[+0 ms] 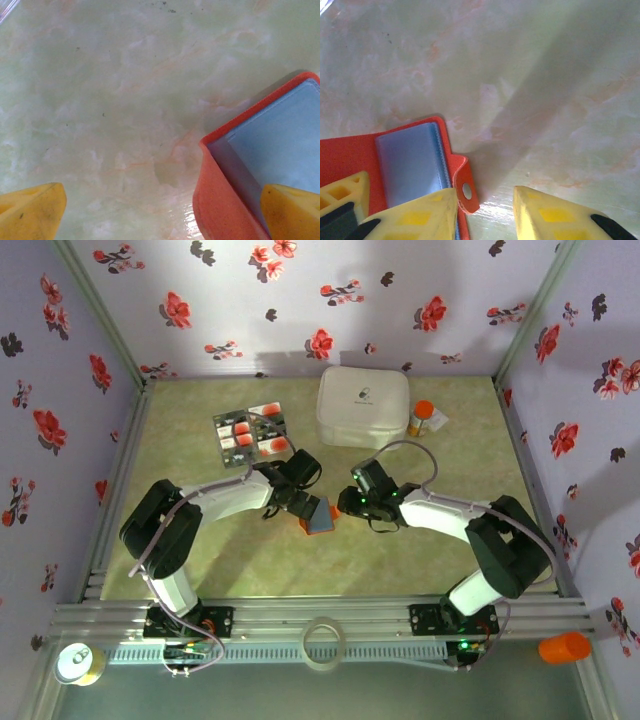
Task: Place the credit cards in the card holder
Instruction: Move the card holder to the center of the table.
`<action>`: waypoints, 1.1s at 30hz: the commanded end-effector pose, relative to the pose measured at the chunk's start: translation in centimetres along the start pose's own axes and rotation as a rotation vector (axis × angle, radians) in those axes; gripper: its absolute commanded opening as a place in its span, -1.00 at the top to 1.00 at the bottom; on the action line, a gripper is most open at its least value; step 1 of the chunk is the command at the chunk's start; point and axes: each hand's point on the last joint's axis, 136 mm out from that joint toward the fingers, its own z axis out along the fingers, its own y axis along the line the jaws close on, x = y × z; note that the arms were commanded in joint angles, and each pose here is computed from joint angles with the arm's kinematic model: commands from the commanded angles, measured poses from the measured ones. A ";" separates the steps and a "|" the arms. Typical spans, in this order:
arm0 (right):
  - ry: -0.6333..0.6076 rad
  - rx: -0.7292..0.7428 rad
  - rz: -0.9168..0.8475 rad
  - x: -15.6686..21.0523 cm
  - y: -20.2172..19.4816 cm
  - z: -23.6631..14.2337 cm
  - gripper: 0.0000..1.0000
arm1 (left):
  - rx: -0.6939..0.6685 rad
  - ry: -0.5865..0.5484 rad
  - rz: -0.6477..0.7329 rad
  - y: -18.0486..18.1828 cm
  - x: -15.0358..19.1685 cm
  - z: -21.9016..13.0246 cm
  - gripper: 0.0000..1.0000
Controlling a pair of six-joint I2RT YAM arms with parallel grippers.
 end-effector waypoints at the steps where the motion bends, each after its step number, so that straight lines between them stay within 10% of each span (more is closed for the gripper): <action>1: 0.008 -0.031 -0.004 -0.1 1.2 0.5 0.24 | -0.013 -0.023 0.016 0.2 0.0 -0.7 -0.99; 8: 0.037 -0.015 -0.010 0.1 1.2 2.2 0.30 | -0.011 -0.025 0.013 0.2 -0.1 -0.7 -1.00; 14: 0.044 -0.015 -0.015 0.4 1.0 2.1 1.00 | -0.011 -0.025 0.015 0.3 0.1 -0.9 -0.99; 33: 0.070 -0.046 0.033 3.8 -1.1 0.1 1.00 | -0.011 -0.006 -0.029 0.7 3.0 -1.2 -0.99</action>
